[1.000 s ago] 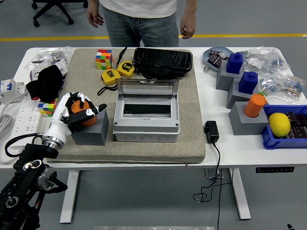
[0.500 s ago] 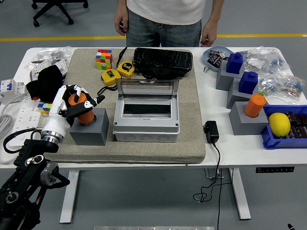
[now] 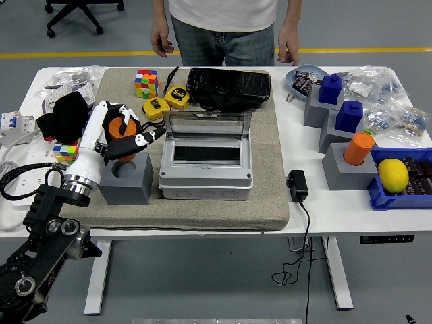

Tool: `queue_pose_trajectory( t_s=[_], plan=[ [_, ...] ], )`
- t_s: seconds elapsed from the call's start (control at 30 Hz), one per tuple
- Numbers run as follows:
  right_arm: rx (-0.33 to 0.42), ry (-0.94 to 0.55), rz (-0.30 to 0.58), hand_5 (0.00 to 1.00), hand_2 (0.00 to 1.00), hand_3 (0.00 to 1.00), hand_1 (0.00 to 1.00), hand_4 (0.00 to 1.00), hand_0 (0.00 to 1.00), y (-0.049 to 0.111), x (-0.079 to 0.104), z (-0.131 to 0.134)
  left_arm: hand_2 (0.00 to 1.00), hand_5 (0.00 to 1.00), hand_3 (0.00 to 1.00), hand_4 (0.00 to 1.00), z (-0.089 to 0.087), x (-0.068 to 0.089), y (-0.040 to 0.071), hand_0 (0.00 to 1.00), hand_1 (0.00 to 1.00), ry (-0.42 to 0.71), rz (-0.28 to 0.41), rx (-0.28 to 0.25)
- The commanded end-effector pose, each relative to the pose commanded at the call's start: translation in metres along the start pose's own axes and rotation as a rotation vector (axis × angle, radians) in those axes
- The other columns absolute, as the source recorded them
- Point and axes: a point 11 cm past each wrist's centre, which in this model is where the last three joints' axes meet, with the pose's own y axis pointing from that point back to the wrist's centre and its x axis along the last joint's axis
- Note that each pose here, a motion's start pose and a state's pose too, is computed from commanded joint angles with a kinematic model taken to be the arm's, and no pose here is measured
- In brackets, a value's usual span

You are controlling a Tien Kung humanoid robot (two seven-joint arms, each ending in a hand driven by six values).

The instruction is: Fetch the battery,place it into the box,close the lid of the box

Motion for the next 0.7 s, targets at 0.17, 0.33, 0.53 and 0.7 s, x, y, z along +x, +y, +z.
queue_pose_trajectory(
  t_s=[0.17, 0.33, 0.53, 0.7],
  plan=[
    [0.005, 0.0, 0.0, 0.998, 0.825, 0.807, 0.88, 0.998, 0.937, 0.0, 0.001, -0.002, 0.004, 0.416, 0.009, 0.998, 0.013, -0.024, 0.004, 0.111, 0.002, -0.108, -0.062, -0.062],
    [0.006, -0.001, 0.002, 0.998, 0.825, 0.807, 0.88, 0.998, 0.935, 0.0, 0.002, -0.003, 0.002, 0.49, 0.002, 0.998, 0.013, -0.05, 0.009, 0.107, 0.002, -0.173, -0.147, -0.08],
    [0.008, 0.001, 0.002, 0.998, 0.825, 0.807, 0.88, 0.998, 0.937, 0.0, 0.001, -0.005, 0.002, 0.489, 0.002, 0.998, -0.004, -0.077, 0.008, 0.107, 0.002, -0.17, -0.242, -0.049],
    [0.011, 0.004, 0.001, 0.998, 0.825, 0.807, 0.88, 0.998, 0.936, 0.0, 0.001, -0.006, 0.002, 0.479, 0.002, 0.991, -0.01, -0.085, -0.003, 0.107, 0.002, -0.186, -0.267, -0.044]
  ],
)
